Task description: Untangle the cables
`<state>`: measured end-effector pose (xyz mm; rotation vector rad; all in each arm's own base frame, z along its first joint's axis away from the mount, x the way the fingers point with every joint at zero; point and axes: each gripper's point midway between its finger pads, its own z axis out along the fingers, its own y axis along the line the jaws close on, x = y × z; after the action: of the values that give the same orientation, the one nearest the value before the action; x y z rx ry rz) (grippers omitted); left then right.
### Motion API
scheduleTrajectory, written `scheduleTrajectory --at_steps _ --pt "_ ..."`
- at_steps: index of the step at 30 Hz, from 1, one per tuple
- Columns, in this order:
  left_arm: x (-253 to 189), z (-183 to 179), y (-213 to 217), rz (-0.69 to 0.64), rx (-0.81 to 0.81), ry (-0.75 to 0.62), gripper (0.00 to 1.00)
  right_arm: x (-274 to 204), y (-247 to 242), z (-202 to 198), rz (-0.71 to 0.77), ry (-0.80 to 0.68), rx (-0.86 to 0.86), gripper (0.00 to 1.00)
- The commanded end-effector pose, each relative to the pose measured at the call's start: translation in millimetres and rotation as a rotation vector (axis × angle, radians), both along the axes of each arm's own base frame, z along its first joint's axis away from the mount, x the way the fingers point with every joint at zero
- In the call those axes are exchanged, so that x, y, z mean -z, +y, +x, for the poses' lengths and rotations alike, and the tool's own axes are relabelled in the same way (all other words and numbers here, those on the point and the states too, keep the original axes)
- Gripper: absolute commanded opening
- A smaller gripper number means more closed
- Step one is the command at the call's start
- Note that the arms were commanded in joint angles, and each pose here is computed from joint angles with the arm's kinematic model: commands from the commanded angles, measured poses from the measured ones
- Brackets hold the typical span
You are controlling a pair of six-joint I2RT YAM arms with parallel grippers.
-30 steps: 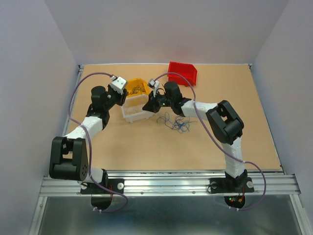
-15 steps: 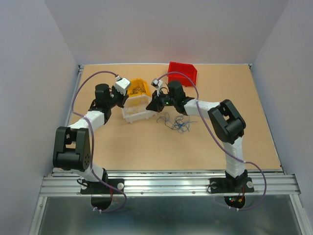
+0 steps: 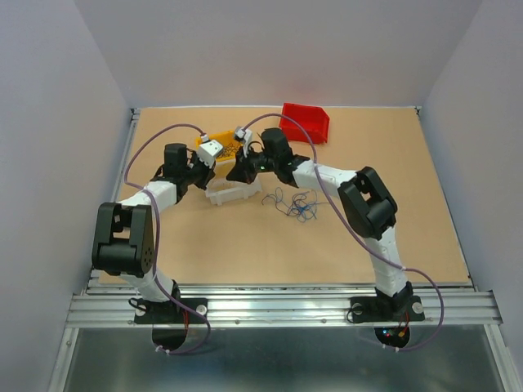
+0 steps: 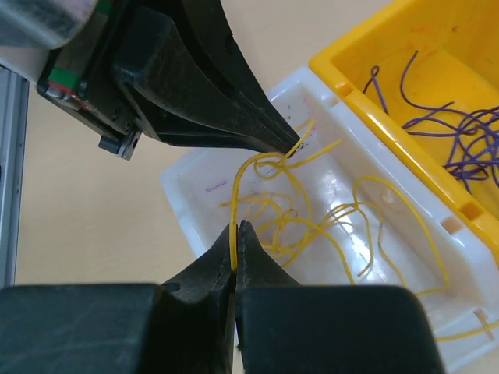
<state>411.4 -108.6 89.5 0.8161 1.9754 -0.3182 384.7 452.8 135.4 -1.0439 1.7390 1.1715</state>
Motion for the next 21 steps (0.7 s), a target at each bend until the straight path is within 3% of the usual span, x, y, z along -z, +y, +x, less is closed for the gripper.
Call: scheduleTrajectory --at_steps 1,8,13,16,17,21 --pt "-19.2 -1.6 1.1 0.026 0.016 -0.061 0.02 -3.3 19.4 -2.4 0.020 0.001 -0.046 0.00" --pt "-20.4 -2.7 3.7 0.037 0.006 -0.071 0.00 22.5 33.7 -3.3 0.016 0.073 -0.072 0.01" --pt "-19.5 -2.4 3.6 0.040 0.011 -0.073 0.00 29.1 28.4 6.8 -0.014 0.074 0.003 0.02" --pt "-20.0 -2.3 3.6 0.040 0.011 -0.076 0.00 32.1 25.7 10.9 -0.039 0.076 0.040 0.15" --pt "-19.5 -2.4 3.4 0.040 0.013 -0.075 0.00 30.3 24.3 12.1 -0.041 0.067 0.043 0.30" --pt "-20.7 -1.9 3.4 0.040 0.013 -0.080 0.00 11.5 20.8 10.2 -0.029 0.035 0.047 0.39"
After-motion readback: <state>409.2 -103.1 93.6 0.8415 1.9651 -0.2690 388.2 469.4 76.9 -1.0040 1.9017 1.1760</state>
